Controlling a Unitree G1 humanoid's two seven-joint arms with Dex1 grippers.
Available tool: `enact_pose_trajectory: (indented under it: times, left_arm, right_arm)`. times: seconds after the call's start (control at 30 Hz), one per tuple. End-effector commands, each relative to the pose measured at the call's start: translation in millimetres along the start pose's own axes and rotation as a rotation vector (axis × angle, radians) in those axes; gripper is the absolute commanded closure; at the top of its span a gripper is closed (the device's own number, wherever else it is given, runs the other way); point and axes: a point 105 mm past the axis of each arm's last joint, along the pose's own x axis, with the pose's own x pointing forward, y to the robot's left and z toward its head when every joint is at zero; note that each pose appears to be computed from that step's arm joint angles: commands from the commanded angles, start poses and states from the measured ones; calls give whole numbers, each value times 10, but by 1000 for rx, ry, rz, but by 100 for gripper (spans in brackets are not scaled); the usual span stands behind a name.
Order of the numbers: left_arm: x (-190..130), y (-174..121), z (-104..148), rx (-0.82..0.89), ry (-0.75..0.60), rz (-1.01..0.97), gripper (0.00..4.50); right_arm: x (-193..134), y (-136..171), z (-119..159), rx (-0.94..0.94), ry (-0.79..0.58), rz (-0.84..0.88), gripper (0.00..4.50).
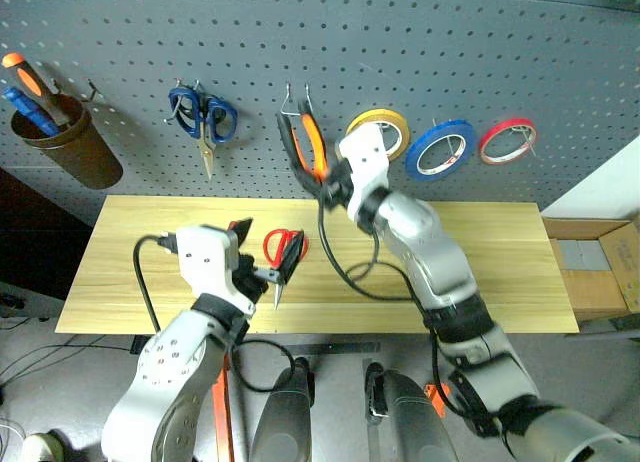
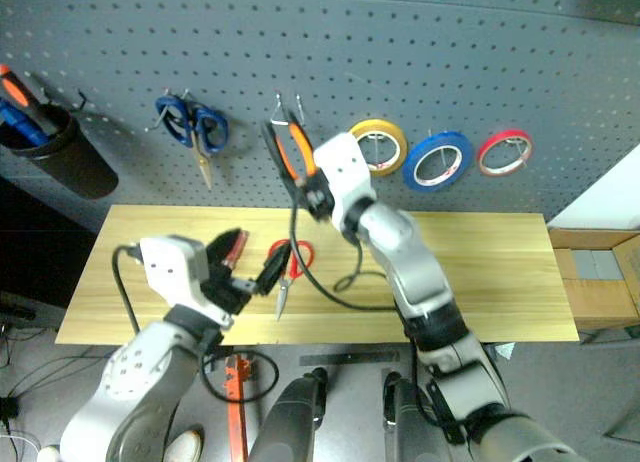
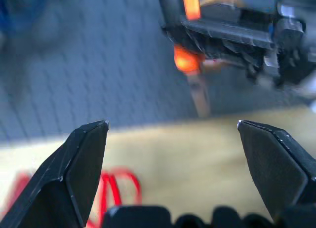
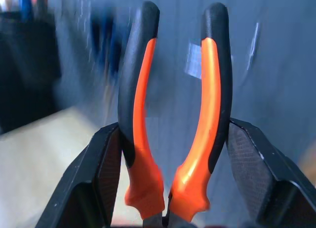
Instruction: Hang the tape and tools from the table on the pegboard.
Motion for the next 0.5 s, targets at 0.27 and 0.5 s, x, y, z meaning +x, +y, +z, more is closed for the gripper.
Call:
enact_pose_trajectory:
  times: [0.27,0.5]
  left_arm:
    - [384,6,220,44,-104,-59,0]
    - [477,-41,266,43,-116,-82,0]
  right_arm:
    - [338,-454,659,-125,-291,-168,184]
    - [395,-466,621,-131,-284,-165,184]
